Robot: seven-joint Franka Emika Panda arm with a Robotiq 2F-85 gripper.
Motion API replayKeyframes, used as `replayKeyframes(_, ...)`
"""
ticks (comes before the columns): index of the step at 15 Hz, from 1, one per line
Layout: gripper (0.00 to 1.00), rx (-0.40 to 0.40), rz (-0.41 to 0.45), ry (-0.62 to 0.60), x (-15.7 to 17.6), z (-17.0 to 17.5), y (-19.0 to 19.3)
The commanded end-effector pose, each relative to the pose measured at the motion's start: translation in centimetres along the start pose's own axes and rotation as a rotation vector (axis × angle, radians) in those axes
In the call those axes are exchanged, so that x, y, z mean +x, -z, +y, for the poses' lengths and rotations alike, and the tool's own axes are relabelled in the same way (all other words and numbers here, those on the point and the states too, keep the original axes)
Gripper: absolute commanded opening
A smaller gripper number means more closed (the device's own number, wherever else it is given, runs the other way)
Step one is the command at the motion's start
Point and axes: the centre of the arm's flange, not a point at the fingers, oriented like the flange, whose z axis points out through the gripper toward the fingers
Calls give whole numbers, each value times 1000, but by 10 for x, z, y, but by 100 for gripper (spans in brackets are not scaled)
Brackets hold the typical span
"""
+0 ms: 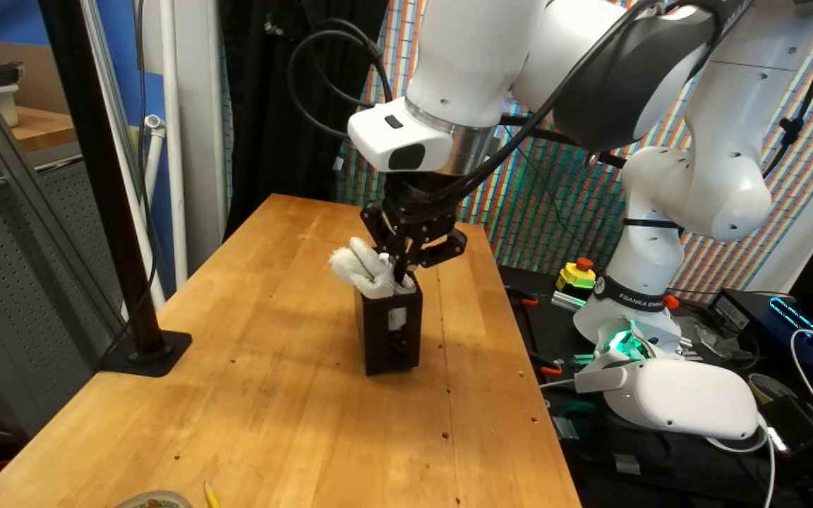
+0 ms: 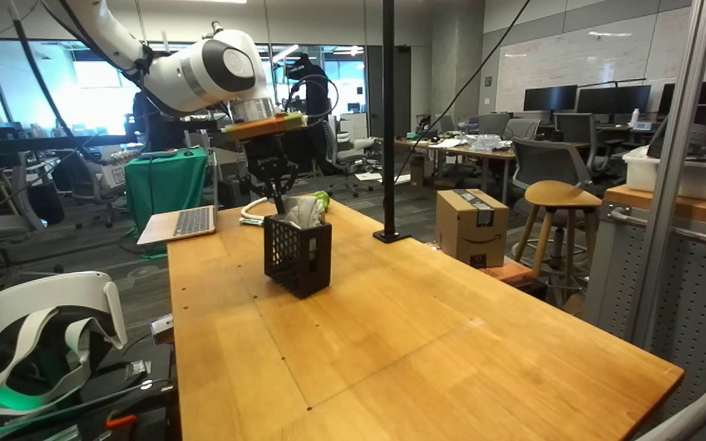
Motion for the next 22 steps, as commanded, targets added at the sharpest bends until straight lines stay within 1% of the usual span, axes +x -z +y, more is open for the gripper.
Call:
replayKeyframes(1, 3, -79, 28, 52, 3, -11, 38)
replayKeyframes(3, 3, -105, 53, 66, 7, -15, 50)
replayKeyframes(6, 3, -141, 56, 103, 16, -16, 58)
replayKeyframes(8, 3, -172, 52, 121, 20, -11, 58)
replayKeyframes(11, 3, -222, 28, 142, 24, 5, 53)
replayKeyframes(16, 3, -248, 12, 157, 25, 35, 30)
replayKeyframes(22, 3, -221, -37, 151, 17, 59, -5)
